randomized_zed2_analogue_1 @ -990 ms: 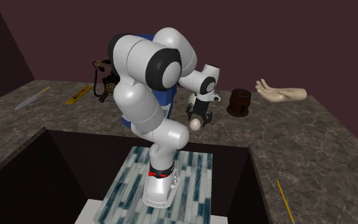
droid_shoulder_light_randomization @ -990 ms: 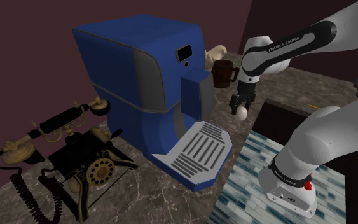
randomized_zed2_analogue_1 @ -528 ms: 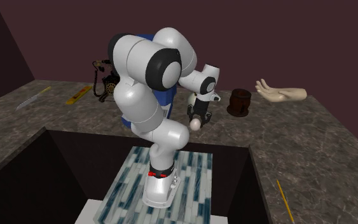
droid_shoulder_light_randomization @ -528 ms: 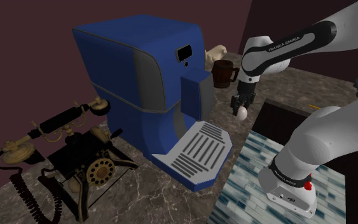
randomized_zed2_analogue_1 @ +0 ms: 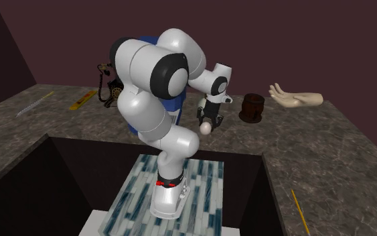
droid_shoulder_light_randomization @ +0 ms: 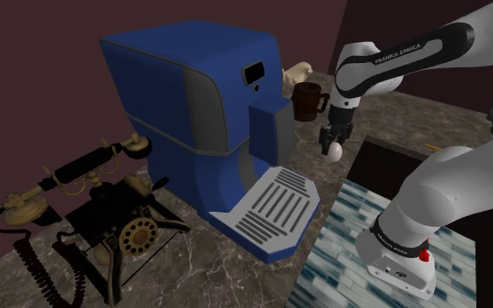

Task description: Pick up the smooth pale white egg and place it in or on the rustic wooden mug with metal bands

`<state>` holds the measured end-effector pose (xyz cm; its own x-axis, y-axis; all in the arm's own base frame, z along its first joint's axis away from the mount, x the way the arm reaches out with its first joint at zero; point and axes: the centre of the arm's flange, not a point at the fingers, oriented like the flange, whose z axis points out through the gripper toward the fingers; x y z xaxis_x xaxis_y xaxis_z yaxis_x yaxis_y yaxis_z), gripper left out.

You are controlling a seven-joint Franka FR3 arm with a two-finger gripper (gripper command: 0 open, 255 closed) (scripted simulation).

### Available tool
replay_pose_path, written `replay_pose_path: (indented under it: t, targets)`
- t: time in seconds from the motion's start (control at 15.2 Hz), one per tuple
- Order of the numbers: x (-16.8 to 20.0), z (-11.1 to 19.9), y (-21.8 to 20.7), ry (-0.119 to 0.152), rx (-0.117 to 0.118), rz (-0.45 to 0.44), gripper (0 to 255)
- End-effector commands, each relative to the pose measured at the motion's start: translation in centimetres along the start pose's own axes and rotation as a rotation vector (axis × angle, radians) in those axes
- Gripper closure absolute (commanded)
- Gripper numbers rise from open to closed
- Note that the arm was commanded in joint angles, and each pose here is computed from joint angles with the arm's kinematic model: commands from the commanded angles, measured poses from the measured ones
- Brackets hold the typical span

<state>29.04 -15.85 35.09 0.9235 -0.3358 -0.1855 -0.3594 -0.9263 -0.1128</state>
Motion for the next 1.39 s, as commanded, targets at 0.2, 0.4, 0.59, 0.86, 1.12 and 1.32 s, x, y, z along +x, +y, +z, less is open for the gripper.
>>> replay_pose_path:
  t: [0.2, 0.4, 0.59, 0.86, 1.12, 1.32]
  targets:
    - [-0.5, -2.6, -0.2, 0.000, 0.000, 0.000, 255]
    - [-0.8, -4.2, -0.4, 0.000, 0.000, 0.000, 255]
    - [-1.1, -5.7, -0.5, 0.000, 0.000, 0.000, 255]
    - [-1.5, -7.8, -0.8, 0.000, 0.000, 0.000, 255]
    - [-1.9, -9.9, -1.0, 0.000, 0.000, 0.000, 255]
    - [-2.2, -11.4, -1.2, 0.000, 0.000, 0.000, 255]
